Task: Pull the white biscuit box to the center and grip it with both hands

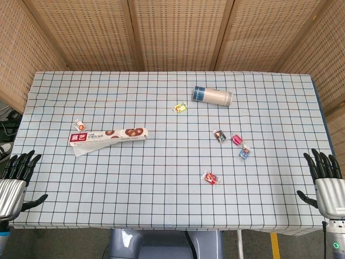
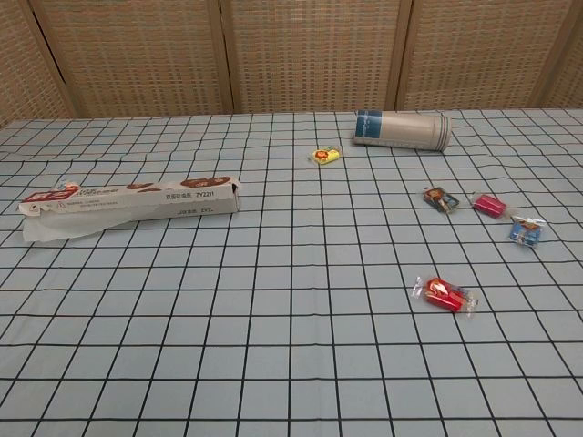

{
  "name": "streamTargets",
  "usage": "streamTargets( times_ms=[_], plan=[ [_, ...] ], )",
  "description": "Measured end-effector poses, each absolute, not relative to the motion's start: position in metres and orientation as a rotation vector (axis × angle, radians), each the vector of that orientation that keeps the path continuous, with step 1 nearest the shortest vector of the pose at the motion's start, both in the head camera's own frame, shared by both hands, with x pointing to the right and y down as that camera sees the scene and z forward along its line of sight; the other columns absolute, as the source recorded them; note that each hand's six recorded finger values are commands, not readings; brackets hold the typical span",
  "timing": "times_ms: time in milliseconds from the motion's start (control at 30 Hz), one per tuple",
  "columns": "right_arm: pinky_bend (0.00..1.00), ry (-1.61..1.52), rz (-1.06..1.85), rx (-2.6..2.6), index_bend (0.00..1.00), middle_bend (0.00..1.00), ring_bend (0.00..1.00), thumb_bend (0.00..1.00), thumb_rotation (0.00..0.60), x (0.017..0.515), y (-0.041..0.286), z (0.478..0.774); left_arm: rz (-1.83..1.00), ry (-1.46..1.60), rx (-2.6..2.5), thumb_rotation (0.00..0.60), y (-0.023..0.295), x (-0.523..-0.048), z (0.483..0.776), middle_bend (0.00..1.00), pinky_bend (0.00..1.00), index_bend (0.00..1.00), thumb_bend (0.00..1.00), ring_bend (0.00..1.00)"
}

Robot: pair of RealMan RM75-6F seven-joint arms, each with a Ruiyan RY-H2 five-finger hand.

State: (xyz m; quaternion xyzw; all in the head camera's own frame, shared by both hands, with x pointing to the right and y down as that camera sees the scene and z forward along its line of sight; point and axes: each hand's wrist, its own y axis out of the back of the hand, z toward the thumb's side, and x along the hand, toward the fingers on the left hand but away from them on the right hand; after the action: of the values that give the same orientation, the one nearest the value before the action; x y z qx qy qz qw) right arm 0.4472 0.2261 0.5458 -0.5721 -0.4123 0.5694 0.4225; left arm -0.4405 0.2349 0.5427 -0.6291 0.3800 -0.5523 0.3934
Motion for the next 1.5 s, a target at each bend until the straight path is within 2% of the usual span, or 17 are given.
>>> streamTargets(
  times_ms=[200,333,567,633,700,733,867,1000,1200,1500],
  plan=[
    [0.00,-1.043,1.428,-1.436,0.00,0.00,0.00,0.00,0.600,0.450,0.225,0.545,-1.415,0.945,-1.612,0.600,0.233,-0.439,0.550,0.00,0.00,0.00,0.00,0.00],
    [0.00,-1.053,1.434,-1.431,0.00,0.00,0.00,0.00,0.600,0.452,0.225,0.544,-1.409,0.928,-1.631,0.600,0.221,-0.434,0.558,0.00,0.00,0.00,0.00,0.00],
    [0.00,-1.059,1.473,-1.412,0.00,0.00,0.00,0.00,0.600,0.460,0.222,0.548,-1.392,0.830,-1.698,0.600,0.165,-0.411,0.595,0.00,0.00,0.00,0.00,0.00],
    [0.00,-1.061,1.482,-1.404,0.00,0.00,0.00,0.00,0.600,0.461,0.220,0.549,-1.398,0.774,-1.713,0.600,0.145,-0.402,0.613,0.00,0.03,0.00,0.00,0.01],
    [0.00,-1.063,1.486,-1.396,0.00,0.00,0.00,0.00,0.600,0.463,0.219,0.550,-1.409,0.719,-1.718,0.600,0.128,-0.395,0.632,0.01,0.12,0.06,0.00,0.06],
    [0.00,-1.063,1.490,-1.391,0.00,0.00,0.00,0.00,0.600,0.464,0.218,0.551,-1.412,0.701,-1.713,0.600,0.122,-0.392,0.639,0.04,0.19,0.13,0.00,0.12],
    [0.00,-1.066,1.520,-1.375,0.00,0.00,0.00,0.00,0.600,0.470,0.217,0.554,-1.431,0.641,-1.679,0.600,0.101,-0.385,0.669,0.11,0.23,0.22,0.04,0.18],
    [0.00,-1.077,1.541,-1.356,0.00,0.00,0.00,0.00,0.600,0.477,0.215,0.556,-1.468,0.592,-1.652,0.600,0.085,-0.379,0.701,0.14,0.24,0.24,0.08,0.20],
    [0.00,-1.084,1.561,-1.347,0.00,0.00,0.00,0.00,0.600,0.483,0.216,0.557,-1.509,0.545,-1.661,0.600,0.073,-0.368,0.731,0.16,0.25,0.26,0.15,0.21],
    [0.00,-1.080,1.572,-1.345,0.00,0.00,0.00,0.00,0.600,0.485,0.216,0.559,-1.533,0.534,-1.659,0.600,0.066,-0.360,0.748,0.18,0.27,0.29,0.19,0.23]
  ],
)
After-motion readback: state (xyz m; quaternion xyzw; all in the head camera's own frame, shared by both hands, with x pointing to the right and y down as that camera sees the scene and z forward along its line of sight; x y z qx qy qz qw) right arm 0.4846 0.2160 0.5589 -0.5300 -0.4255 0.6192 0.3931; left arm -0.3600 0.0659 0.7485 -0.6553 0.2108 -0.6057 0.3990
